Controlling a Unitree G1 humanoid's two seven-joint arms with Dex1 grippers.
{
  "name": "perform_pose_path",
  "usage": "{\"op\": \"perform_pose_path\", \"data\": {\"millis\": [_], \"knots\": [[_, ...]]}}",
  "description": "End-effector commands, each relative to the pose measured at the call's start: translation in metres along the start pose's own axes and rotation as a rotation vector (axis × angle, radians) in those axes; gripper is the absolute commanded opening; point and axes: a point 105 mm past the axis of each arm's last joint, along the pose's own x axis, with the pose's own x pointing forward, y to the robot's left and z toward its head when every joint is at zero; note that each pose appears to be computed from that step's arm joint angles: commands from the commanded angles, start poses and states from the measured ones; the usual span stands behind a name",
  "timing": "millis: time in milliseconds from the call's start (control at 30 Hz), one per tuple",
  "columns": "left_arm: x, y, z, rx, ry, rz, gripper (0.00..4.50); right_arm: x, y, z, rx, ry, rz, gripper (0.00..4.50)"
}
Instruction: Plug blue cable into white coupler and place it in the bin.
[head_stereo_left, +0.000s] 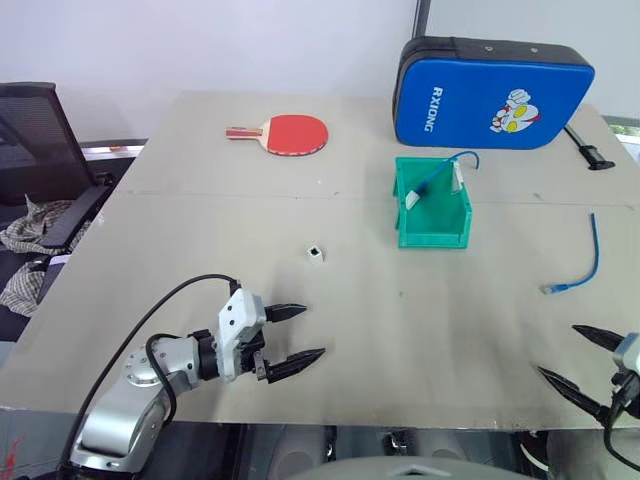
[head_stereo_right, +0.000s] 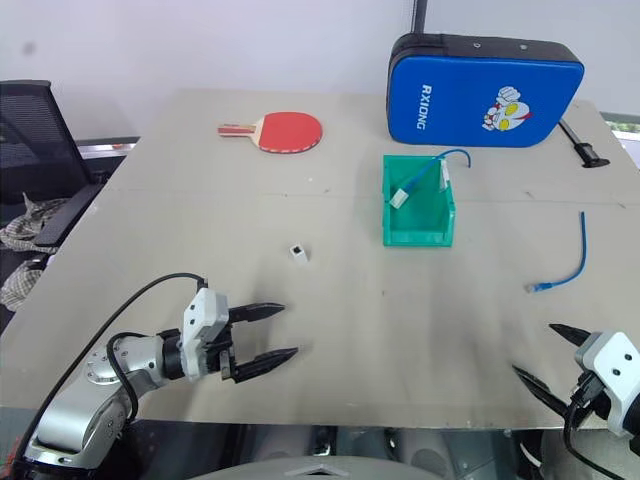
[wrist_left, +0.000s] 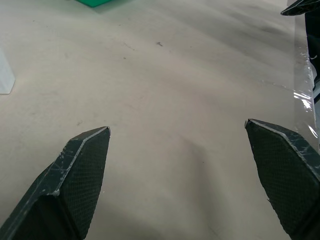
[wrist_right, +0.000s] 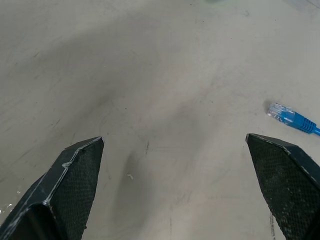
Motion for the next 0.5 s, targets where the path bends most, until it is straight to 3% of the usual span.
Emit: {"op": "perform_pose_path", "data": {"millis": [33,133,233,467,500], "knots": [[0.005,0.007,0.019,-0.004,-0.072,0.019,4.43,-0.002,-0.010,0.010,-0.053,-0.033,-0.040,4.50],[0.018,0.010,0.038,-0.078,-0.144,0.035,4.43,0.005,-0.021,0.016,-0.061,-0.051,-0.091,4.50],[0.025,-0.002,0.039,-0.106,-0.124,-0.023,4.43,0.010,-0.026,0.014,-0.055,-0.002,-0.071,4.50],[0.029,-0.017,0.045,0.086,-0.093,-0.144,4.43,0.024,-0.060,0.020,-0.187,0.127,-0.003,4.50],[0.030,-0.017,0.046,0.103,-0.096,-0.156,4.50,0.027,-0.066,0.022,-0.215,0.145,0.011,3.91]]}}
